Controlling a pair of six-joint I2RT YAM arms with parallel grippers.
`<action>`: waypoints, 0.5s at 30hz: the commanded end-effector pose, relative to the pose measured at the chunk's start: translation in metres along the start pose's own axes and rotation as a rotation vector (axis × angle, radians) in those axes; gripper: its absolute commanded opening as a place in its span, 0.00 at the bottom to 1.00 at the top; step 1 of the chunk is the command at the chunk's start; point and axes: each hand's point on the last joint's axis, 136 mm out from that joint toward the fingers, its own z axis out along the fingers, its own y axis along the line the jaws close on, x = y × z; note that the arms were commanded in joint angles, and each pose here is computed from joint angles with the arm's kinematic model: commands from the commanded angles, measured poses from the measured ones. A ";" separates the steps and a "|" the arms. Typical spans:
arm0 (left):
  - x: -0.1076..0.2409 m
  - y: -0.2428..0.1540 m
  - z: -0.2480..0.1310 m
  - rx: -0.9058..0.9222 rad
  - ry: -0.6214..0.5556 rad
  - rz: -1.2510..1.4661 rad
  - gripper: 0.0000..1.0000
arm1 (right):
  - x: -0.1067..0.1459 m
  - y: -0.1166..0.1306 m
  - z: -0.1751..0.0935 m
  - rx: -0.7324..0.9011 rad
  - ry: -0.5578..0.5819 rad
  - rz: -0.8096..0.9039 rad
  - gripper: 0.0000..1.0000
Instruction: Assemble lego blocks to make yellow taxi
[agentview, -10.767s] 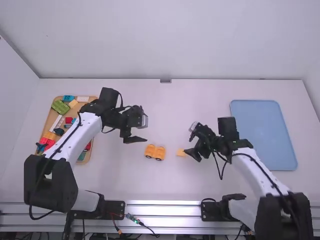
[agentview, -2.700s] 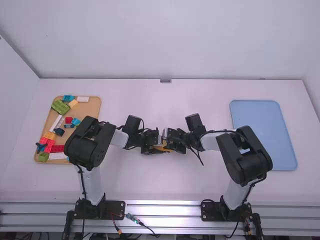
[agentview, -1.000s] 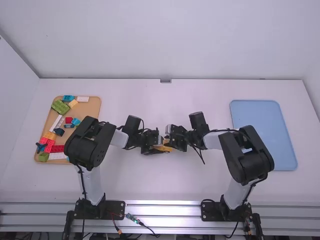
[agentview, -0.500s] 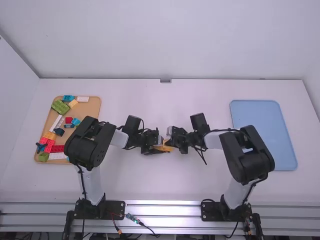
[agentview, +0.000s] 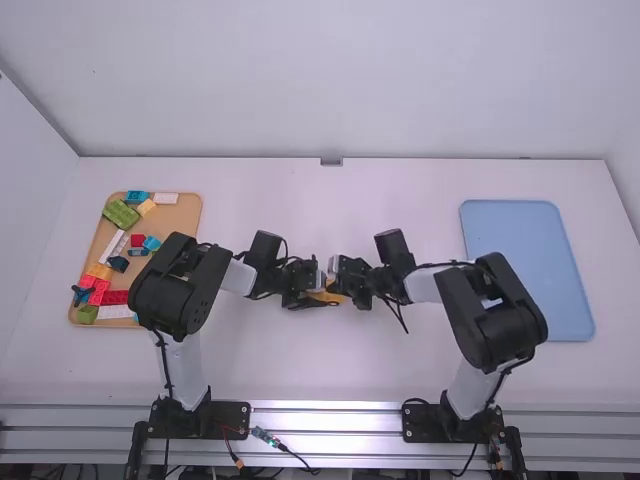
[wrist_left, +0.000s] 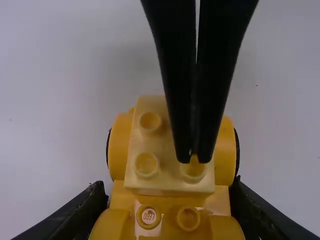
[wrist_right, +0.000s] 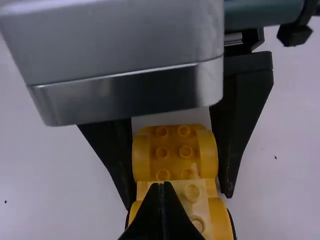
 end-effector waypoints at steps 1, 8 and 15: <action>0.008 -0.007 0.003 0.011 0.024 0.003 0.62 | 0.028 0.006 -0.002 0.024 0.084 0.085 0.00; 0.008 -0.007 0.003 0.010 0.025 0.003 0.62 | 0.042 0.005 0.004 0.018 0.095 0.119 0.00; 0.008 -0.007 0.003 0.009 0.028 0.002 0.63 | 0.042 -0.006 0.012 0.014 0.085 0.145 0.00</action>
